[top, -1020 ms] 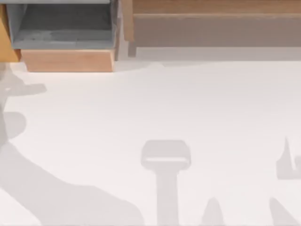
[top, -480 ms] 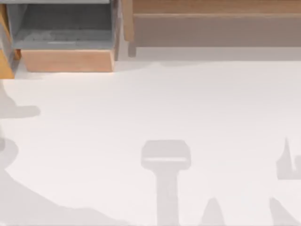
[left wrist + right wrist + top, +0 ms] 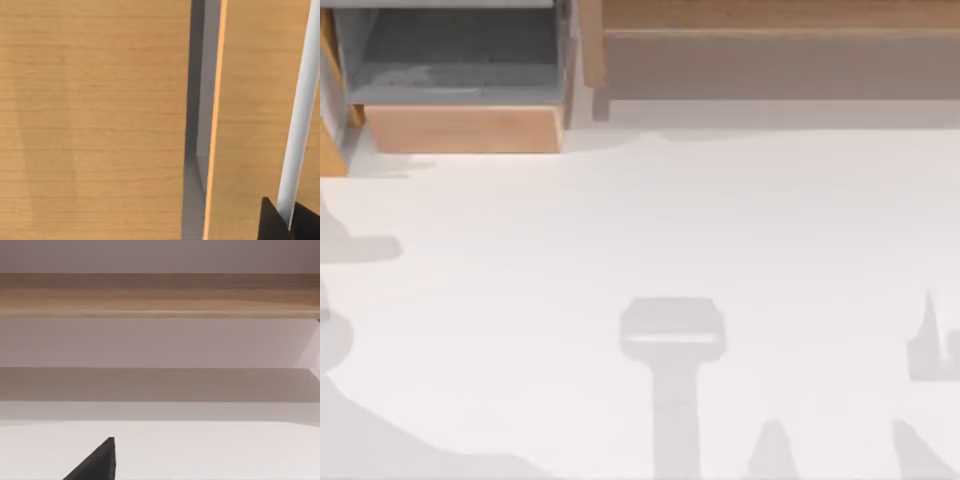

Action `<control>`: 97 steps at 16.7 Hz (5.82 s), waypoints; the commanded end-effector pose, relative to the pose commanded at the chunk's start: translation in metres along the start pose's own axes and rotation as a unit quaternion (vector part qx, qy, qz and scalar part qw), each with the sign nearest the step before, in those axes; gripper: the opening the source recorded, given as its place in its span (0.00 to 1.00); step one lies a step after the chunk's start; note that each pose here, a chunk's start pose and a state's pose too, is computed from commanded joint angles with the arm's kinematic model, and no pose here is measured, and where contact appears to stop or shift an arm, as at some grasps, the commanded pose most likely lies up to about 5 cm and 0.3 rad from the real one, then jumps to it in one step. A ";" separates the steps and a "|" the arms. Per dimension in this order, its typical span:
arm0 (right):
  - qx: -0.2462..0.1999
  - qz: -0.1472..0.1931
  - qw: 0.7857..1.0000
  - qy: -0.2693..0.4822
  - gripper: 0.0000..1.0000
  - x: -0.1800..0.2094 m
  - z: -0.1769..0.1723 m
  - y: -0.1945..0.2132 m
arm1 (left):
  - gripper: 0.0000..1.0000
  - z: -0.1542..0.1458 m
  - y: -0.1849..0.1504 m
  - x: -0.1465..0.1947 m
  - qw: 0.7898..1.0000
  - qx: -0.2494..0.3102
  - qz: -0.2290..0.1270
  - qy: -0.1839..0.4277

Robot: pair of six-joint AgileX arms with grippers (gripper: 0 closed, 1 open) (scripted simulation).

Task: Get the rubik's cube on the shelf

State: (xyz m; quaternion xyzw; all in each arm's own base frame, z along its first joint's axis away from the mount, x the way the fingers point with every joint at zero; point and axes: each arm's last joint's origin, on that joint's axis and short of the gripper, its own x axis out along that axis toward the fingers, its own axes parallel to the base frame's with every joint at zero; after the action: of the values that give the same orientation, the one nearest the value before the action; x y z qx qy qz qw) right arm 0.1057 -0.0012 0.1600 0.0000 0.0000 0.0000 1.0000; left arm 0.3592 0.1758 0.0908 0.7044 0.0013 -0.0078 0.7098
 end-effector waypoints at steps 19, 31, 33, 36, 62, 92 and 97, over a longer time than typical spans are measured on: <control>0.000 0.000 1.000 0.000 1.00 0.000 0.000 0.000 | 0.00 0.002 -0.005 -0.109 1.000 -0.004 -0.007 -0.004; 0.000 0.000 1.000 0.000 1.00 0.000 0.000 0.000 | 0.53 0.002 -0.005 -0.114 1.000 -0.004 -0.006 -0.004; 0.000 0.000 1.000 0.000 1.00 0.000 0.000 0.000 | 0.68 0.002 -0.005 -0.114 1.000 -0.004 -0.006 -0.004; 0.000 0.000 1.000 0.000 1.00 0.000 0.000 0.000 | 0.90 0.002 -0.005 -0.114 1.000 -0.004 -0.006 -0.004; 0.000 0.000 1.000 0.000 1.00 0.000 0.000 0.000 | 1.00 -0.049 0.008 -0.126 0.996 -0.048 -0.013 0.079; 0.000 0.000 1.000 0.000 1.00 0.000 0.000 0.000 | 1.00 -0.001 0.139 0.099 0.563 -0.543 -0.446 0.435; 0.000 0.000 1.000 0.000 1.00 0.000 0.000 0.000 | 1.00 0.001 0.137 0.100 0.559 -0.542 -0.450 0.438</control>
State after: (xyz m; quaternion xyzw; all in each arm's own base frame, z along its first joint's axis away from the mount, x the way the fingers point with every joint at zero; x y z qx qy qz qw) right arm 0.1057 -0.0012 0.1600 0.0000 0.0000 0.0000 1.0000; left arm 0.4606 0.1745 0.2269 0.0120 0.6329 -0.0145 0.7740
